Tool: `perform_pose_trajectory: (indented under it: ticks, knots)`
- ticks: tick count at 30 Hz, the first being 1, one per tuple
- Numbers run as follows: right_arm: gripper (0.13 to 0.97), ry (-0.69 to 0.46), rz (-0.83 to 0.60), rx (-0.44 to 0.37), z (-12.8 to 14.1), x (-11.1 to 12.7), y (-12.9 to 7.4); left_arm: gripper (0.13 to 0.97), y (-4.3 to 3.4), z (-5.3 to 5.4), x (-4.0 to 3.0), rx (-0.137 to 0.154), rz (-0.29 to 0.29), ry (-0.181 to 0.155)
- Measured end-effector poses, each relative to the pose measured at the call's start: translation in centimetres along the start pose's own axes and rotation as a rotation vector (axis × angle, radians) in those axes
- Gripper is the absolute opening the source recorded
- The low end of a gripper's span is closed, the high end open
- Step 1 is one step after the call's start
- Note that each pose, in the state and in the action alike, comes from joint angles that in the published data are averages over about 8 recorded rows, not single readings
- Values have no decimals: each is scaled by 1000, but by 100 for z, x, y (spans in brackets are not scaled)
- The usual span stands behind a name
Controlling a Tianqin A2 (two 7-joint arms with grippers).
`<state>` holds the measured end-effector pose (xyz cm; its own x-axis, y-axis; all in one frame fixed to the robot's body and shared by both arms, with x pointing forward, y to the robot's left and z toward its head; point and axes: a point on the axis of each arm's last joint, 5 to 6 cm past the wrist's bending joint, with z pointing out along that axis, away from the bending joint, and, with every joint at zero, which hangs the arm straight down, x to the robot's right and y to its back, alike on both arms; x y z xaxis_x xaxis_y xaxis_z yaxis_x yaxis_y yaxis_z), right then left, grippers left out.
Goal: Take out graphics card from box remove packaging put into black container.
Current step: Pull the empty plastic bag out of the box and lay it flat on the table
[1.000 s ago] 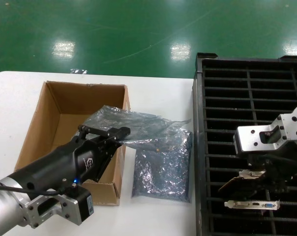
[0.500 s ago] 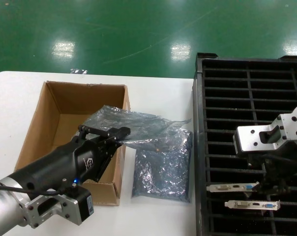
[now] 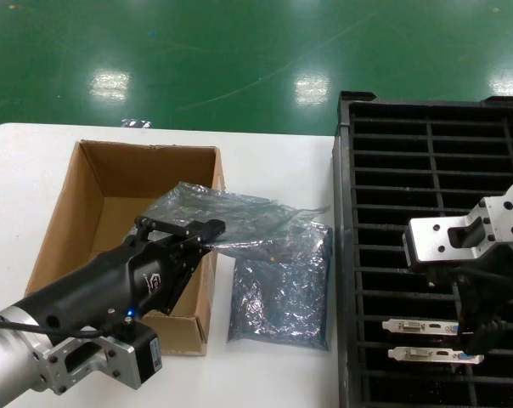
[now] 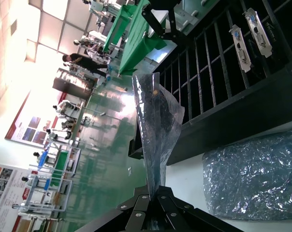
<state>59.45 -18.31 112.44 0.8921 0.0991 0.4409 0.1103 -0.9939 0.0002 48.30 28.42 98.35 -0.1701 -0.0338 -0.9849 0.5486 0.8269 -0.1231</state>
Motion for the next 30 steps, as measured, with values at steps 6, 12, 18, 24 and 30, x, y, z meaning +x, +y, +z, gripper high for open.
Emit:
perform_pose_trajectory:
  ticks: [6, 12, 18, 24, 30]
  knots:
    - [688, 1, 0, 1, 0, 0, 0, 138, -15, 7, -2, -3, -5, 1]
    - [739, 2, 0, 2, 1, 0, 0, 138, -121, 62, -7, -18, -87, 19]
    - [844, 1, 0, 2, 0, 0, 0, 138, -320, 202, 16, -22, -359, 63]
    - [907, 2, 0, 2, 0, 0, 0, 138, -519, 345, 135, -26, -750, 109]
    - [953, 2, 0, 2, 1, 0, 0, 138, -666, 488, 339, -88, -1112, 94]
